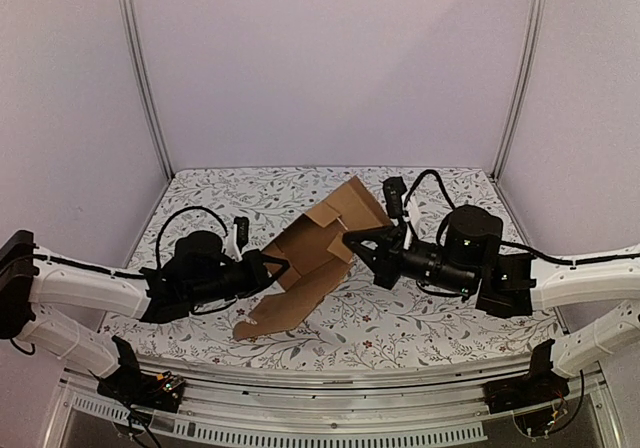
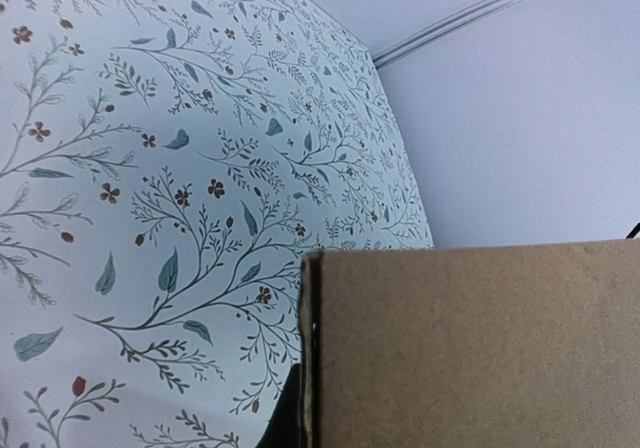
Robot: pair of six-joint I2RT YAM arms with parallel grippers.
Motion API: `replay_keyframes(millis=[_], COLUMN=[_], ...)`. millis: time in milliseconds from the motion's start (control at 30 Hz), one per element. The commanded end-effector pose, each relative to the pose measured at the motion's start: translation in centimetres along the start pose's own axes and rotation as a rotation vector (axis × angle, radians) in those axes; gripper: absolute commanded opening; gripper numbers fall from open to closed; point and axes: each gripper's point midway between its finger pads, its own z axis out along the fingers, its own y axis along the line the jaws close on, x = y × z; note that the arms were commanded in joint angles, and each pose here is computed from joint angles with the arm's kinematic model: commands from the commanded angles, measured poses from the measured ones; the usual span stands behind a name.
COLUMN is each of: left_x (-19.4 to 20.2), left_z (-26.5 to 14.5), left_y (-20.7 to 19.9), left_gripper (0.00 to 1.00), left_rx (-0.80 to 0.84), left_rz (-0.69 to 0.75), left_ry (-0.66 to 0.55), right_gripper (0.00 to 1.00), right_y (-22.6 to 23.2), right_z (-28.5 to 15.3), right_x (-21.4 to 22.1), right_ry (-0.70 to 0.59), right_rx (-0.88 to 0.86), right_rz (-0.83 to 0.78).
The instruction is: Fold the paper box
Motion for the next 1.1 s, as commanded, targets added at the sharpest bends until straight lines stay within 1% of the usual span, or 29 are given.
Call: replay_keyframes(millis=[0,300,500,767,900,1067], left_x=[-1.0,-2.1,-3.0,-3.6,-3.6,-3.5], left_z=[-0.3,-0.2,-0.3,-0.4,-0.3,-0.4], left_y=[-1.5,-2.7,-3.0,-3.0,-2.4,-1.2], left_gripper=[0.0,0.0,0.0,0.0,0.0,0.0], left_rx=[0.027,0.059,0.047,0.02,-0.004,-0.038], left_rz=[0.067,0.102,0.147,0.198,0.236,0.301], left_ry=[-0.004,0.031,0.049,0.058,0.055,0.037], right_gripper=[0.0,0.0,0.0,0.0,0.0,0.0], right_y=[-1.5,-1.5,-2.2,-2.3,-2.3,-2.2], right_z=[-0.2,-0.9,-1.7,-2.1,-2.7,-4.6], right_x=[5.5,9.9,11.2,10.9,9.7,7.2], right_ry=[0.161,0.303,0.347,0.343,0.318,0.283], right_rx=[0.071,0.117,0.154,0.164,0.174,0.191], right_rz=[-0.012,-0.096,-0.138,-0.161,-0.17,-0.186])
